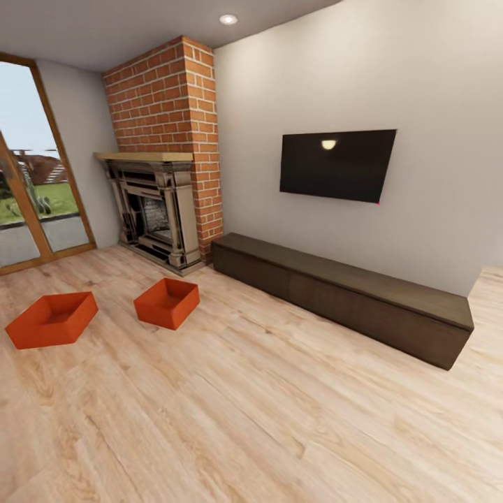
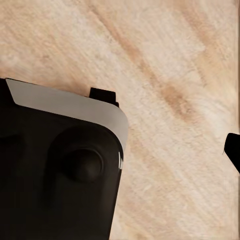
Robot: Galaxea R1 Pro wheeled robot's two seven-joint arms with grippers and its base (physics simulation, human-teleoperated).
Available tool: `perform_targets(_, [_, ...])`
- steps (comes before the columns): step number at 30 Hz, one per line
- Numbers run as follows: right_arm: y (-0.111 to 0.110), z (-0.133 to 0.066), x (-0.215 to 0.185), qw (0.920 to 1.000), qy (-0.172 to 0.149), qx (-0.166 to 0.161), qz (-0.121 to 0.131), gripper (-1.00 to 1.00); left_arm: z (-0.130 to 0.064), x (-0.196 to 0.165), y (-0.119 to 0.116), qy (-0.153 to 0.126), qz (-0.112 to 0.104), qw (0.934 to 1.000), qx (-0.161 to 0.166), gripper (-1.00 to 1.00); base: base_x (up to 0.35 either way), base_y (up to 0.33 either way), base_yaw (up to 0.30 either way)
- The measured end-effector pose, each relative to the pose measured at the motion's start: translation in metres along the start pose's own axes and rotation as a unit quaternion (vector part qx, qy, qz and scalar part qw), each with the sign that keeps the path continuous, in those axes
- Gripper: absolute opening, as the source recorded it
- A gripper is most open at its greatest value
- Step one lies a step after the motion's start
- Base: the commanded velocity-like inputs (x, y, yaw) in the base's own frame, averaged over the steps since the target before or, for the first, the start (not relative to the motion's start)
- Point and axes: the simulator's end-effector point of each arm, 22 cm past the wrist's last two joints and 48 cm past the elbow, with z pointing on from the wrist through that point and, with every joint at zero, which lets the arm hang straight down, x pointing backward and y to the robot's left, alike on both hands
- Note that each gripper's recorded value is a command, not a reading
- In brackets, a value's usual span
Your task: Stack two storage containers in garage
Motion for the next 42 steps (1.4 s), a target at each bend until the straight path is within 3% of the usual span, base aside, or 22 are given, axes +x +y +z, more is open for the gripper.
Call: perform_targets(42, [0.0002, 0.0000, 0.0002, 1.0000, 0.000, 0.000, 0.000, 1.00, 0.0000, 0.0000, 0.0000, 0.000, 0.000, 1.0000, 0.000, 1.00, 0.323, 0.000, 0.000])
